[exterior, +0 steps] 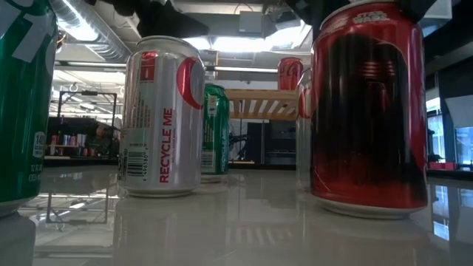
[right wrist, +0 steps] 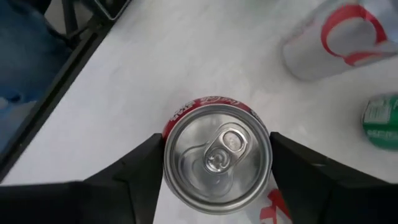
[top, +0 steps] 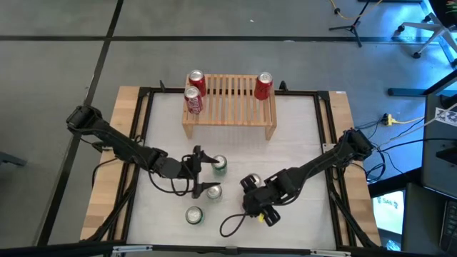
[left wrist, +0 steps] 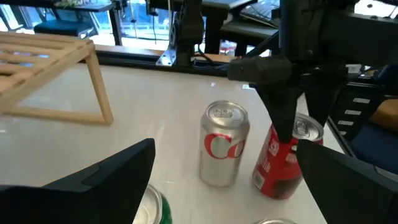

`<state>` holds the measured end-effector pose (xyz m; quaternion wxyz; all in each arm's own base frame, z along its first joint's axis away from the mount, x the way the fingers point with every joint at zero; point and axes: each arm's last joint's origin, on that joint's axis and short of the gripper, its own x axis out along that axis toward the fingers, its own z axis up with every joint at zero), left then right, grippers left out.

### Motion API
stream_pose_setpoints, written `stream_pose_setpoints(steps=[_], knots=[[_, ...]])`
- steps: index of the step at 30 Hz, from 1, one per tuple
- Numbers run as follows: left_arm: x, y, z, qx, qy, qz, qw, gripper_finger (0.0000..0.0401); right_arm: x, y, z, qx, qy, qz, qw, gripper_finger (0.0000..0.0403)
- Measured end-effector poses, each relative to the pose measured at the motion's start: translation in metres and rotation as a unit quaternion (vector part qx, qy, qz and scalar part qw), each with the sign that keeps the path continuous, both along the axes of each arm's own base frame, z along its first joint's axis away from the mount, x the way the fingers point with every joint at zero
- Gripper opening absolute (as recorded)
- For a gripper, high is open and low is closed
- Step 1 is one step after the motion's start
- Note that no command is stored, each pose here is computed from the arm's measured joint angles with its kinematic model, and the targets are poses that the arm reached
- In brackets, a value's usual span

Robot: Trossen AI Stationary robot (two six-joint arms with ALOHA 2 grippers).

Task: Place canned beverage on shelf
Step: Put the red white soda can on the shelf

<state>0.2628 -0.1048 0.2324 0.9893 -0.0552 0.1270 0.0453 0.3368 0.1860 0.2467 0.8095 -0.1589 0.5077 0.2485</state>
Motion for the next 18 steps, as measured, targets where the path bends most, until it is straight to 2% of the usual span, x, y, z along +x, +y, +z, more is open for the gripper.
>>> stream_pose_setpoints(steps=[4, 9, 18], knots=[[-0.0005, 0.0003, -0.0015, -0.001, 0.001, 0.000, 1.000, 0.0381, 0.0019, -0.0030, -0.0002, 0.016, 0.010, -0.046, 0.999, 0.0267], [-0.0005, 0.0003, -0.0014, -0.001, 0.001, 0.000, 1.000, 0.0381, 0.0034, -0.0041, 0.0000, 0.042, 0.021, -0.106, 0.993, 0.0258], [-0.0004, 0.0003, -0.0012, -0.001, 0.000, 0.000, 1.000, 0.0381, 0.0054, -0.0033, 0.0002, 0.085, 0.036, -0.207, 0.974, 0.0258]])
